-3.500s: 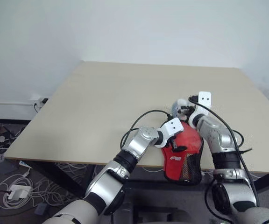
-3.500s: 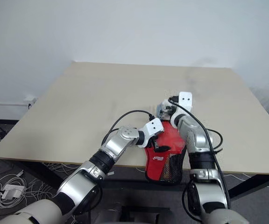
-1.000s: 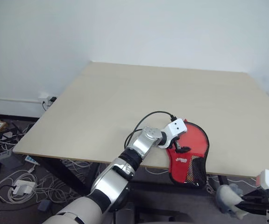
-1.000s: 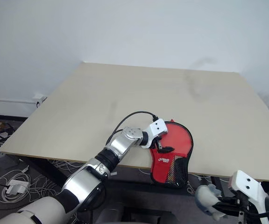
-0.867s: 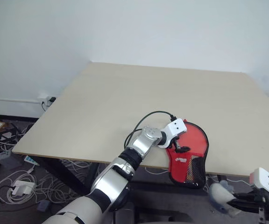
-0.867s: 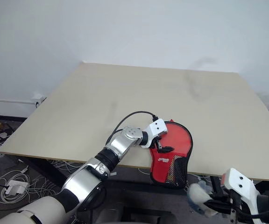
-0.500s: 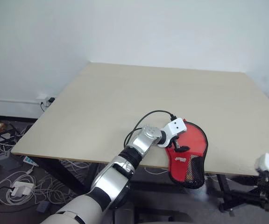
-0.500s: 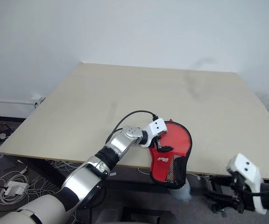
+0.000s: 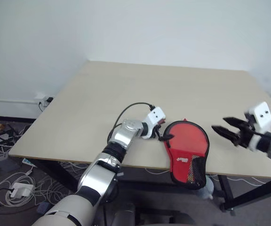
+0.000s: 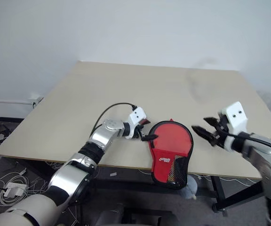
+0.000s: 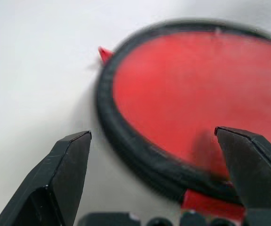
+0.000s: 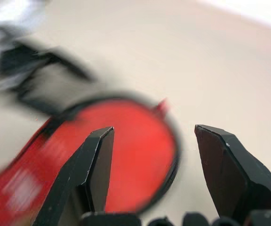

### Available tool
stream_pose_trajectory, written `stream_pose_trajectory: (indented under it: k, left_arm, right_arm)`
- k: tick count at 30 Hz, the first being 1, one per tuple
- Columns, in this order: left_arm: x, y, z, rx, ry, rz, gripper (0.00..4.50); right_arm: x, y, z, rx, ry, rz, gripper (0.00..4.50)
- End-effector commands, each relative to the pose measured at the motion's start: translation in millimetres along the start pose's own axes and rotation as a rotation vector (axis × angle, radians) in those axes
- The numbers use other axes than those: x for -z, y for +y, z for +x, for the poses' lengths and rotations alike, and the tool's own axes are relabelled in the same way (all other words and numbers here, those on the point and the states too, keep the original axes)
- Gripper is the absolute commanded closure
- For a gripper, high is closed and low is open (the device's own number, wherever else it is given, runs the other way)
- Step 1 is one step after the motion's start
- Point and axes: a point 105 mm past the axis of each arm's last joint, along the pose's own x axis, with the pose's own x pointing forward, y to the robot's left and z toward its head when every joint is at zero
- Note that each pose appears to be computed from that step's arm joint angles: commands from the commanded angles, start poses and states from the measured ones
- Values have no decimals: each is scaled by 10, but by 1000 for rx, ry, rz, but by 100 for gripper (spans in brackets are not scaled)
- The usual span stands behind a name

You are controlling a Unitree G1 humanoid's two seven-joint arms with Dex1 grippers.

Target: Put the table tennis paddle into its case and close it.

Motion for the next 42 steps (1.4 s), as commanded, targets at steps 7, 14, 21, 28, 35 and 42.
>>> stream_pose_trajectory:
  k: [7, 14, 21, 28, 35, 42]
  left_arm:
    - [36, 48, -868, -8, -22, 94, 0]
    - [374, 243, -1405, -206, 105, 17, 0]
    - [555, 196, -1541, -277, 143, -36, 0]
    - [567, 209, -1493, -305, 142, -41, 0]
    - [535, 212, -1410, -308, 115, -43, 0]
    - [584, 214, -1357, -338, 111, -48, 0]
  right_arm:
    - [-16, 67, 414, 100, -123, -14, 154]
    - [-193, 105, 560, 101, -178, 66, 154]
    - [-313, 36, 700, 142, -188, 98, 154]
    - [-210, -93, 725, 193, -149, 98, 154]
    - [11, -346, 737, 285, -110, 169, 154]
    - [243, -700, 673, 402, -93, 247, 154]
